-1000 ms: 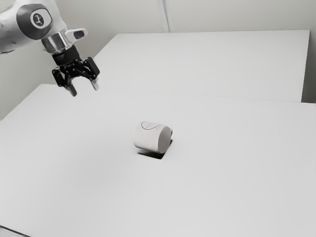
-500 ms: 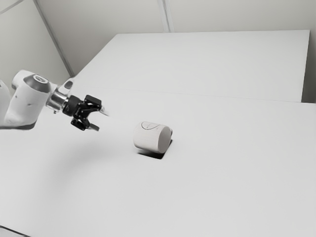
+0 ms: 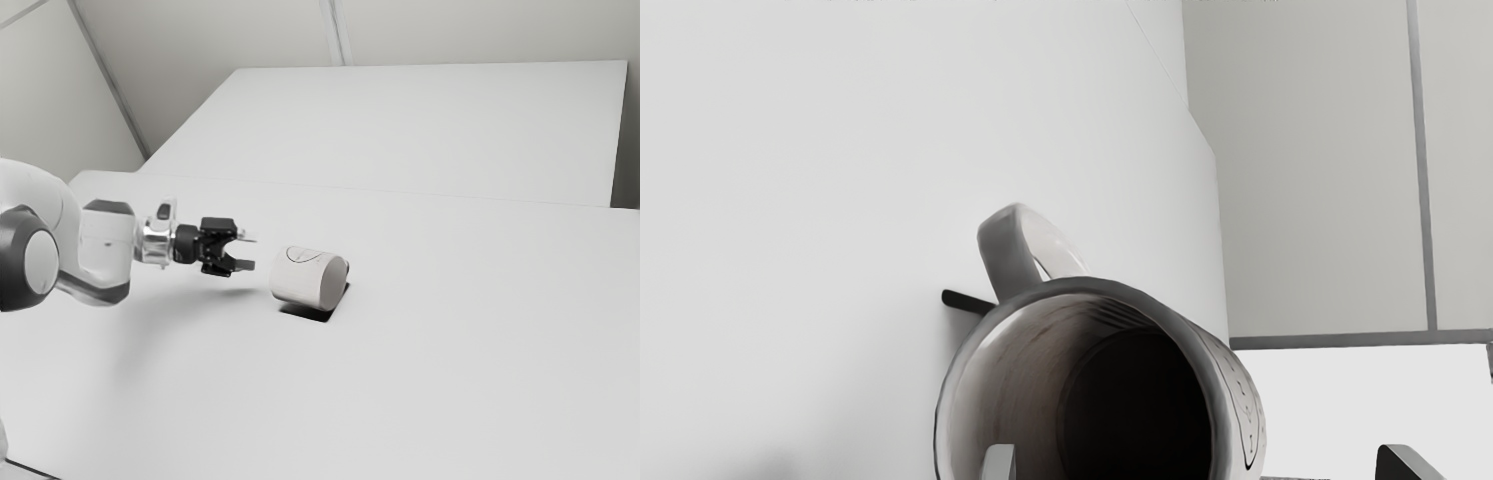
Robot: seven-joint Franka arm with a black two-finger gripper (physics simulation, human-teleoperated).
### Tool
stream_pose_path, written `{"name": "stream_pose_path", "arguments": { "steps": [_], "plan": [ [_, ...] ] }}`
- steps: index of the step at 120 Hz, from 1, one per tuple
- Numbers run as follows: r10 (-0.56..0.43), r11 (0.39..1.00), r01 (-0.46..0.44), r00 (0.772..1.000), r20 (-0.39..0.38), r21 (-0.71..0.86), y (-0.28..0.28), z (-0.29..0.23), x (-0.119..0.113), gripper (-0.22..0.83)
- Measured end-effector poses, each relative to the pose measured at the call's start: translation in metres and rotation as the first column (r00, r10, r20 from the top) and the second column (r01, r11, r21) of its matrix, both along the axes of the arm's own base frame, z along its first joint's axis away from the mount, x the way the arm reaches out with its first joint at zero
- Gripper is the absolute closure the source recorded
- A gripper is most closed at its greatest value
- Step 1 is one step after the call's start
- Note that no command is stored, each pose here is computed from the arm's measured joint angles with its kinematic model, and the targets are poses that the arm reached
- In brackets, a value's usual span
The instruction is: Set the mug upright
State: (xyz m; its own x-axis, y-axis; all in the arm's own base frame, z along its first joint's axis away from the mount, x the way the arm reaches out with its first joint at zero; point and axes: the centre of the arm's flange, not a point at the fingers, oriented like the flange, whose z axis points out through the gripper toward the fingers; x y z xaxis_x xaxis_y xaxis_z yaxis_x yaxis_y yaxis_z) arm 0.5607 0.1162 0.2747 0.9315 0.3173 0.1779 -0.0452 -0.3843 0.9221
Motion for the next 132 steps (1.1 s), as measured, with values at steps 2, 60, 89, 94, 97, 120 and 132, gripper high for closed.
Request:
{"name": "stream_pose_path", "arguments": {
  "steps": [2, 60, 89, 94, 97, 120, 132],
  "plan": [
    [-0.002, 1.0, 0.002, 1.0, 0.01, -0.003, -0.002, -0.001, 0.001, 0.02],
    [-0.115, 0.993, 0.119, 0.973, 0.198, -0.007, -0.07, -0.015, 0.012, 0.02],
    [-0.136, 0.99, 0.137, 0.96, 0.244, 0.013, -0.073, -0.016, 0.012, 0.43],
    [-0.14, 0.99, 0.14, 0.957, 0.253, 0.016, -0.074, -0.014, 0.013, 0.51],
    [-0.142, 0.99, 0.143, 0.955, 0.259, 0.017, -0.075, -0.013, 0.013, 0.54],
    [-0.147, 0.989, 0.148, 0.942, 0.302, 0.021, -0.076, -0.003, 0.016, 0.7],
    [-0.148, 0.989, 0.149, 0.937, 0.315, 0.022, -0.077, -0.001, 0.017, 0.72]
  ]
}}
